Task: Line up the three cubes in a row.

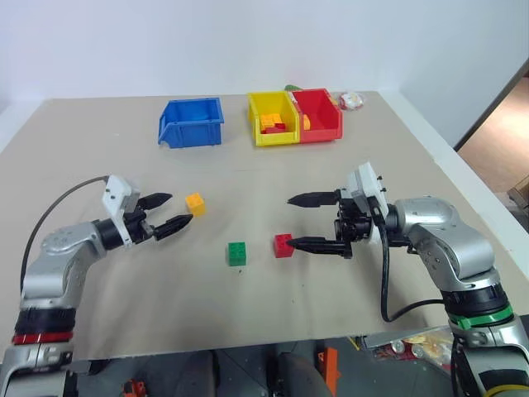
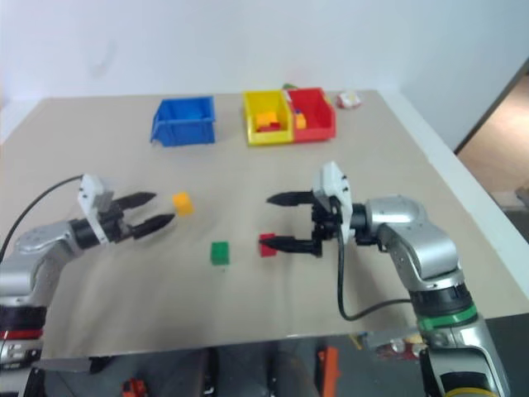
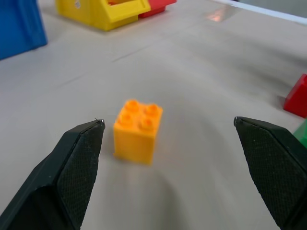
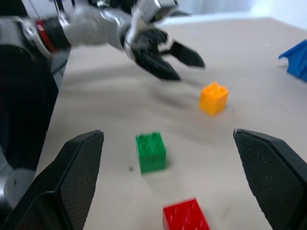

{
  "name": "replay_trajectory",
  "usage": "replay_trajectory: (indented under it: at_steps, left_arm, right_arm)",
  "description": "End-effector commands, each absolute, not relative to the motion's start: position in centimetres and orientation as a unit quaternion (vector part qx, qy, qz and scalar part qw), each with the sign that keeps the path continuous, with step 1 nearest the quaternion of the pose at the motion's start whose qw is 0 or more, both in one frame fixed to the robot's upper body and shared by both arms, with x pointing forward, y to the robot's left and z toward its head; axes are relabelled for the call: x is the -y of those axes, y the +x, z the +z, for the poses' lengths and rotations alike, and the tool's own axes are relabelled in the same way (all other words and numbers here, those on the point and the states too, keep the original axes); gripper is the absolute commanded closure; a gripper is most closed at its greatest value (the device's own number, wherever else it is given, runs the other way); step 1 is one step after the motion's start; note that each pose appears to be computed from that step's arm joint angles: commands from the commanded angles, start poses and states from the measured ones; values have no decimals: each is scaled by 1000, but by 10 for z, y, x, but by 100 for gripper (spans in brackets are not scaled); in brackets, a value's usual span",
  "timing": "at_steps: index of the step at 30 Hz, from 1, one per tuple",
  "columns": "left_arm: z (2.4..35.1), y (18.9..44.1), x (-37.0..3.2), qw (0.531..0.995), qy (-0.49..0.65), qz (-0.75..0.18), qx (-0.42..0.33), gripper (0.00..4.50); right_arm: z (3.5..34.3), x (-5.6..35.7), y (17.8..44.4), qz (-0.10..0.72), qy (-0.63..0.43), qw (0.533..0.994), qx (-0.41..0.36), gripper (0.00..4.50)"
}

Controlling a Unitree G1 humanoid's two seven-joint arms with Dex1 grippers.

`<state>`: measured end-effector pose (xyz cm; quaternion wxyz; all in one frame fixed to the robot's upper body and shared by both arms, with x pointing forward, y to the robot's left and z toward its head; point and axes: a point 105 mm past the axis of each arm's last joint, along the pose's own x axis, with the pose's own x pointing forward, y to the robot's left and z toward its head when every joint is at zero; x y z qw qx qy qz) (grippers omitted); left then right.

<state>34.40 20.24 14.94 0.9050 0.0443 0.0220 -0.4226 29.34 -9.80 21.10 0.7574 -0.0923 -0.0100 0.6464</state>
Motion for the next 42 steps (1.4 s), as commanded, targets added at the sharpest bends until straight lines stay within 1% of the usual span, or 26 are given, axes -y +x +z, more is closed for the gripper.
replay_trajectory:
  at_steps: [1, 5, 11, 20, 25, 32, 42]
  left_arm:
    - [156, 352, -201, 887, 82, -454, -16, 3]
    - [146, 358, -196, 865, 109, -489, -34, 3]
    - [146, 370, -187, 859, 116, -498, -19, 3]
    - [157, 374, -185, 854, 124, -505, -5, 3]
    - [171, 374, -187, 853, 131, -506, 10, 3]
    - [178, 379, -194, 868, 135, -478, 26, 3]
    - [158, 388, -200, 879, 143, -455, 4, 3]
  right_arm:
    - [237, 94, 303, 624, -60, 778, 43, 0]
    - [230, 92, 310, 611, -98, 784, 48, 0]
    - [229, 91, 306, 609, -99, 785, 48, 0]
    - [225, 97, 300, 602, -100, 791, 38, 0]
    - [224, 98, 299, 601, -101, 792, 36, 0]
    - [223, 98, 299, 601, -103, 792, 35, 0]
    - [221, 102, 298, 597, -108, 794, 28, 0]
